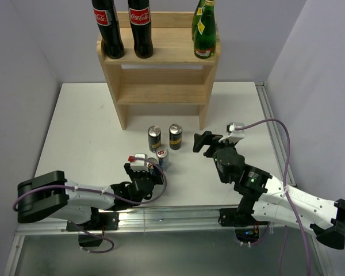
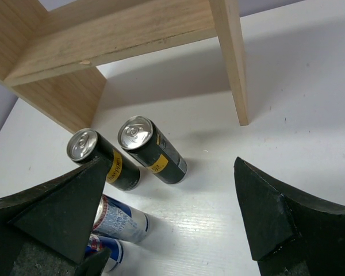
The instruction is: Place and organize the beverage onto the shelf
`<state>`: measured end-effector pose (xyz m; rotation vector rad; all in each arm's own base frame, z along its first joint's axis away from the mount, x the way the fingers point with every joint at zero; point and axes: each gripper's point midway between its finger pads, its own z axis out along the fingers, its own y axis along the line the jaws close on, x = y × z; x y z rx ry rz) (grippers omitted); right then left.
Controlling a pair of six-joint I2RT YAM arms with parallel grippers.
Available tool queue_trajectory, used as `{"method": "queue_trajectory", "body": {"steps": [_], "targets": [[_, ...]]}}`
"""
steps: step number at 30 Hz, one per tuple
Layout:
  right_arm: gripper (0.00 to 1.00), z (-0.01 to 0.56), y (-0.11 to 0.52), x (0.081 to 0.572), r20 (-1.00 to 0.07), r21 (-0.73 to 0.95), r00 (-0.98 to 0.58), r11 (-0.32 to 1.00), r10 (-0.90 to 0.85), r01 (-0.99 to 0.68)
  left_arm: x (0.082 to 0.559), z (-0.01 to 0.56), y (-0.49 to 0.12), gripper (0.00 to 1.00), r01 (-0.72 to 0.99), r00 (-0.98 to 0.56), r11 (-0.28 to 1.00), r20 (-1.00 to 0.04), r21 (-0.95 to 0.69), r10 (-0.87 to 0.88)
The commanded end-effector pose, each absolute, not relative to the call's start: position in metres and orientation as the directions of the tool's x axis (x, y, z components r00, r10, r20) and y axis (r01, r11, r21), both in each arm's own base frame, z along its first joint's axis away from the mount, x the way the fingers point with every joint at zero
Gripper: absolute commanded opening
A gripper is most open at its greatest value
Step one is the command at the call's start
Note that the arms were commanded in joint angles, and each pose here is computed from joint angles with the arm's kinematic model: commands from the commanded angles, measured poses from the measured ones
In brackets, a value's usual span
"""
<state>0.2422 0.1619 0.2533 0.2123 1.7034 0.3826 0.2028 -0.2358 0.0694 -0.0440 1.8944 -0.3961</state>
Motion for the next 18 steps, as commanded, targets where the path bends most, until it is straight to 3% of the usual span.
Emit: {"method": "queue_trajectory", "body": {"steps": [1,5,7,10,11,13,14,16,18], "targets": [[0.98,0.256,0.156,0.241,-0.908,0.402,-0.149,0.914,0.390,-0.059,0.220,0.088,-0.248,0.99,0.125,-0.288,0.923,-0.903,-0.365,-0.318],[0.98,0.251,0.155,0.239,-0.908,0.401,-0.156,0.914,0.389,-0.057,0.228,0.085,-0.241,0.88,0.088,-0.268,0.930,-0.908,-0.356,-0.322],[0.98,0.249,0.154,0.239,-0.908,0.401,-0.158,0.915,0.388,-0.055,0.229,0.087,-0.241,0.75,0.093,-0.270,0.931,-0.909,-0.352,-0.317],[0.98,0.249,0.154,0.239,-0.908,0.402,-0.157,0.914,0.389,-0.056,0.230,0.089,-0.233,0.49,0.071,-0.263,0.938,-0.913,-0.340,-0.312],[0.98,0.249,0.155,0.239,-0.908,0.402,-0.157,0.914,0.389,-0.058,0.231,0.091,-0.232,0.31,0.065,-0.259,0.938,-0.913,-0.341,-0.314],[0.98,0.248,0.156,0.240,-0.910,0.397,-0.159,0.916,0.383,-0.061,0.230,0.094,-0.225,0.18,0.048,-0.258,0.947,-0.920,-0.319,-0.296],[0.98,0.249,0.157,0.240,-0.909,0.399,-0.158,0.915,0.386,-0.063,0.230,0.098,-0.224,0.07,0.043,-0.256,0.949,-0.922,-0.312,-0.292],[0.98,0.250,0.158,0.240,-0.911,0.395,-0.160,0.916,0.381,-0.067,0.232,0.114,-0.217,0.00,0.018,-0.248,0.964,-0.935,-0.266,-0.254],[0.98,0.250,0.159,0.241,-0.912,0.394,-0.157,0.916,0.380,-0.072,0.237,0.150,-0.218,0.00,0.010,-0.209,0.963,-0.942,-0.271,-0.263]]}}
